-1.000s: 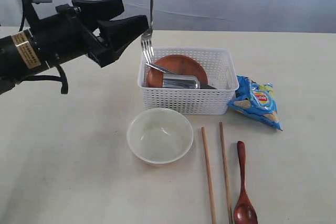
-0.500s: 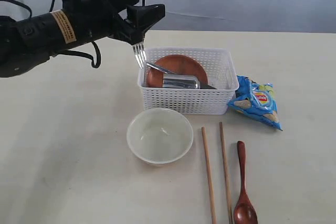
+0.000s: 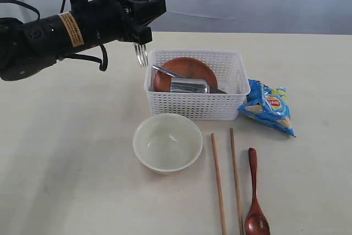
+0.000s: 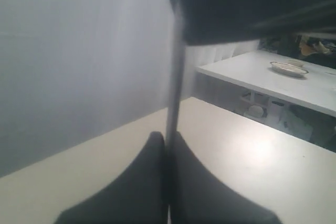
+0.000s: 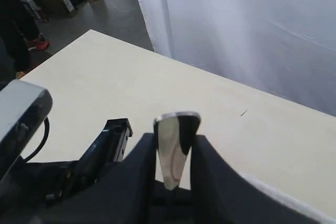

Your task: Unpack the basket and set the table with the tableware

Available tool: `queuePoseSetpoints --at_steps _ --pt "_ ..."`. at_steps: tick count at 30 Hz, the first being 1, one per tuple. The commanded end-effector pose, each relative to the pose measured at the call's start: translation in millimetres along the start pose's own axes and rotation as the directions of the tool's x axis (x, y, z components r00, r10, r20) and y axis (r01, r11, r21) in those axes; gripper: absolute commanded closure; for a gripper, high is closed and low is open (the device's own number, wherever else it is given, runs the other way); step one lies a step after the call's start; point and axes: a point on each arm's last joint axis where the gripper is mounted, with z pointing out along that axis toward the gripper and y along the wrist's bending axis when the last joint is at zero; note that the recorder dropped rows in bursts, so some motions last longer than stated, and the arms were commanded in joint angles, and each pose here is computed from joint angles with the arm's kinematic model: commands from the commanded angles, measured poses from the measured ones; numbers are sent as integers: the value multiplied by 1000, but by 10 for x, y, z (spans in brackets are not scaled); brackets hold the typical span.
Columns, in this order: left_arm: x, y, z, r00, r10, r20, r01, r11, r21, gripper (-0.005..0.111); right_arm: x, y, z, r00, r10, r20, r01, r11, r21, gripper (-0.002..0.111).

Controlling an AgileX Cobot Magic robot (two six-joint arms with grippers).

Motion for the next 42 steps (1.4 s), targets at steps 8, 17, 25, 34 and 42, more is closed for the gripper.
queuePoseSetpoints --at_steps 8,17,25,34,42 --pt "47 29 -2 978 -199 -68 196 980 -41 107 -12 4 -35 1000 1 5 -1 1000 -2 51" --pt "-27 224 -206 943 -297 -148 293 955 -47 107 -225 79 -410 995 -28 99 29 1000 -8 51" --pt "-101 310 -416 827 -427 -367 474 880 44 107 -355 -29 -760 987 -90 129 84 995 53 51" --pt "-189 405 -830 662 -545 -515 621 783 -31 107 -456 -560 -1262 989 5 144 -34 979 203 51" --pt "52 63 -1108 560 -627 -541 699 708 -96 107 -396 -639 -1307 996 44 82 -61 974 219 51"
